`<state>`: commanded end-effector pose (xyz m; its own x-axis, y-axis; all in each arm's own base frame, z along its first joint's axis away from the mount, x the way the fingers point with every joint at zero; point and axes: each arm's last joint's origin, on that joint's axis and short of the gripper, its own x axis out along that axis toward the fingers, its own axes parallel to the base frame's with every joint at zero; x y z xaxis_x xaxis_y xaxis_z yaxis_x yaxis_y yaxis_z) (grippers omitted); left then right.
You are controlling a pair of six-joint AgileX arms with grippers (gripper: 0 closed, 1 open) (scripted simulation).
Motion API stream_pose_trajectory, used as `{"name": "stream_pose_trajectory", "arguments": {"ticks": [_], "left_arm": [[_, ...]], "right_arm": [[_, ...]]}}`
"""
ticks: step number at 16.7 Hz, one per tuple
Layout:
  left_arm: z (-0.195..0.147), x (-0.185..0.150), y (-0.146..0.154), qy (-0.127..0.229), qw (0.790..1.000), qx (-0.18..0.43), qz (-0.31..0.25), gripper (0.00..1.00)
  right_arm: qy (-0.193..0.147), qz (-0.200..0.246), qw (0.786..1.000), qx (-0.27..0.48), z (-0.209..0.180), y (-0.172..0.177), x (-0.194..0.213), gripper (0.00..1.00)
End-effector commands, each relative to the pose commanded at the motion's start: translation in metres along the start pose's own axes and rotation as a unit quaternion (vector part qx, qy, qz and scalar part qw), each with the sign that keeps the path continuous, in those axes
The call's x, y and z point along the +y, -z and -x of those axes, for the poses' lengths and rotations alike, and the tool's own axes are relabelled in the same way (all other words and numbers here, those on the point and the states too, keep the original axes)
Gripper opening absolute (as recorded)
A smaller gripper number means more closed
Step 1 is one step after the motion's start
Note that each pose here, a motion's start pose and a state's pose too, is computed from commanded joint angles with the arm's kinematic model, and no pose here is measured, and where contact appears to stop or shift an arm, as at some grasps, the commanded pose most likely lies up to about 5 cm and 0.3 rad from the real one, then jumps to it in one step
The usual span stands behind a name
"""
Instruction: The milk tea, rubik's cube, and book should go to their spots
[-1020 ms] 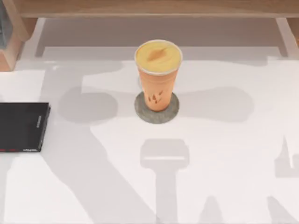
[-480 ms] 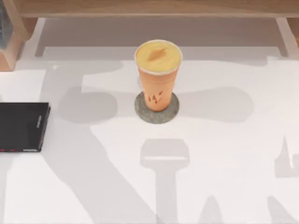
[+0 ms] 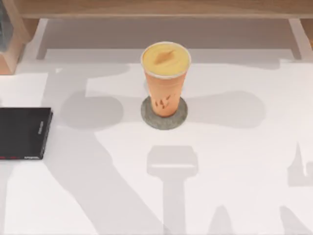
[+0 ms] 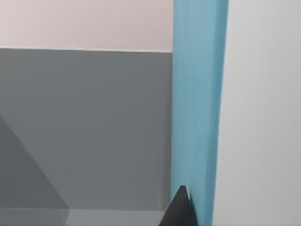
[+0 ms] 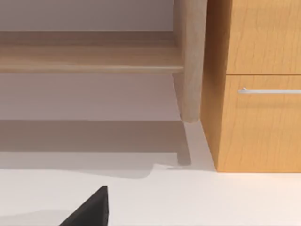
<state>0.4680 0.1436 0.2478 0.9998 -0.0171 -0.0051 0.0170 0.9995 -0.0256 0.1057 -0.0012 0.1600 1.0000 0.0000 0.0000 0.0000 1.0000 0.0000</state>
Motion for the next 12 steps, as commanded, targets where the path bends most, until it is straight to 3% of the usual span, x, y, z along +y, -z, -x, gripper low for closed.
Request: {"name": "stream_pose_trajectory", "arguments": {"ticks": [12], "left_arm": [[0.0056, 0.0010, -0.0058, -0.002, 1.000, -0.001, -0.001, 0.00]], "right_arm": [[0.000, 0.000, 1.000, 0.000, 0.0000, 0.0000, 0.0000, 1.00]]}}
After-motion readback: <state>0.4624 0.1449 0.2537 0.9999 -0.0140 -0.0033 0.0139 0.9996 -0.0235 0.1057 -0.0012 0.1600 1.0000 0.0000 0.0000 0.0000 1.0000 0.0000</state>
